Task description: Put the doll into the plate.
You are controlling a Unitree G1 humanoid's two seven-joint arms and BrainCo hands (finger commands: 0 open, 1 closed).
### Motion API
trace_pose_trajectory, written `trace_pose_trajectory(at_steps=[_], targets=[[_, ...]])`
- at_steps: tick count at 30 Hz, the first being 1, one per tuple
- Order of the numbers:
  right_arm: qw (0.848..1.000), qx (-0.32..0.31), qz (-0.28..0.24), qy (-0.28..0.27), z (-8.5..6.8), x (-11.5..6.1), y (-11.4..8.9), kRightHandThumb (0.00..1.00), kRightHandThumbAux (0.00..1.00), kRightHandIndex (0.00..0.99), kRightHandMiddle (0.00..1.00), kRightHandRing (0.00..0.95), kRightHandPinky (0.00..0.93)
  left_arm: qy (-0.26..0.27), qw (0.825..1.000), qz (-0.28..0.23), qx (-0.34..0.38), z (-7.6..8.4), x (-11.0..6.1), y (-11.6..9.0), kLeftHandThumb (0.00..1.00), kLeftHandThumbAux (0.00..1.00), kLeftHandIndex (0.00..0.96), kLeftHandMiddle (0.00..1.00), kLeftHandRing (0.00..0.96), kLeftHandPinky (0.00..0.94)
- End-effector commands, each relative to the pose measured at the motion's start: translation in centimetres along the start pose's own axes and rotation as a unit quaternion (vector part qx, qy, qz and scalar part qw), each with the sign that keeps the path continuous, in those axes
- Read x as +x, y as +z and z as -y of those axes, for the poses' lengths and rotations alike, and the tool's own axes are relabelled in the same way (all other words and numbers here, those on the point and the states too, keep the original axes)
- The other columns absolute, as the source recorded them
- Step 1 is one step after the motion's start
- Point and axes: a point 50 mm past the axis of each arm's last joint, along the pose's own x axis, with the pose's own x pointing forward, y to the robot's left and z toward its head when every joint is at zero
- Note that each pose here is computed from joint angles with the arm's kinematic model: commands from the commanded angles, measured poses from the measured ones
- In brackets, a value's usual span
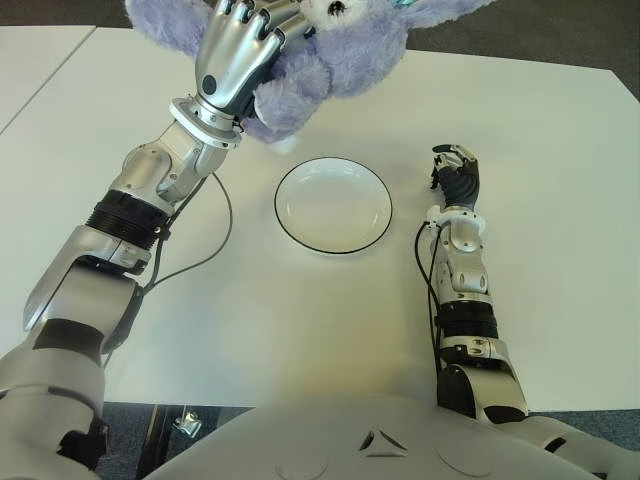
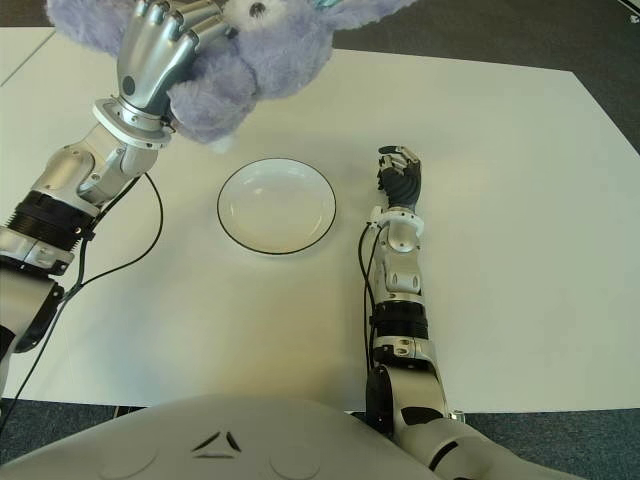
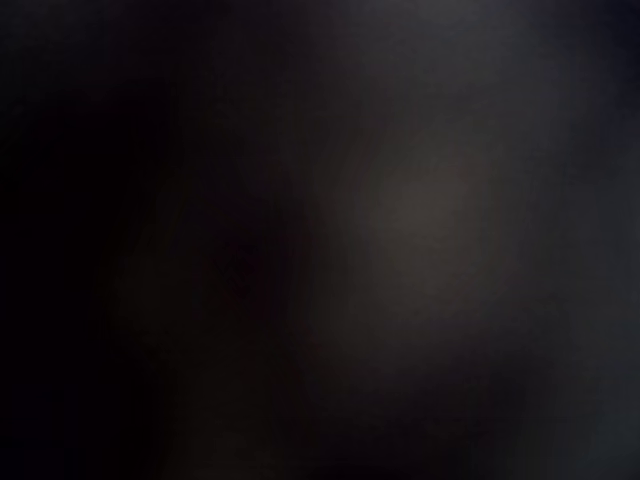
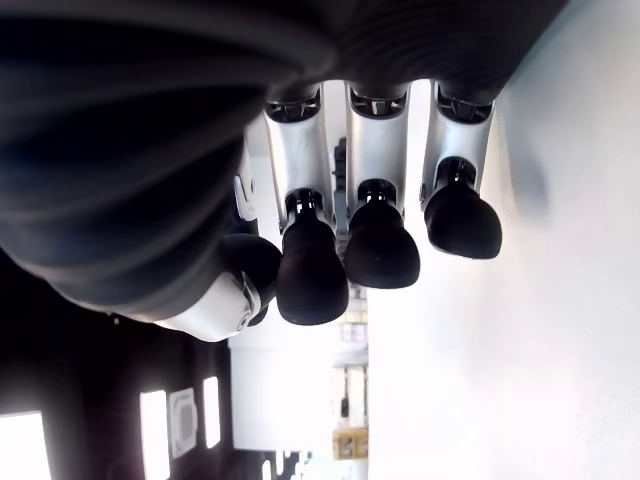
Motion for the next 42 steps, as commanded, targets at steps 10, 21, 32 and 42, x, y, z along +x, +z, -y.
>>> trace_pose_trajectory(at_steps=[10,21,32,42], targets=[[0.999,-0.013,-0.041,-0.002,0.1,-0.7,-1.6,0.715,0.715,0.441,0.782,0.781,0.761,-0.052,0.997,0.05,-0.04,0.0,-0.6,2.0,0.71,0.703,0.443,0.906,0.902,0.893],[0.999,-0.012,-0.042,-0.005,0.0,-0.7,-1.6,0.715,0.715,0.44,0.78,0.779,0.767,-0.078,0.991,0.069,-0.087,0.3,-1.1,3.0,0.711,0.703,0.443,0.905,0.9,0.891],[0.999,-0.015,-0.046,-0.005,0.0,-0.7,-1.5,0.716,0.715,0.441,0.781,0.781,0.756,-0.098,0.986,0.078,-0.106,0.6,-1.6,3.5,0.711,0.703,0.443,0.902,0.899,0.891],[0.999,-0.016,-0.047,-0.002,0.0,-0.7,-1.6,0.714,0.716,0.44,0.764,0.773,0.724,-0.126,0.98,0.079,-0.13,1.5,-2.4,4.2,0.711,0.703,0.443,0.9,0.898,0.891]])
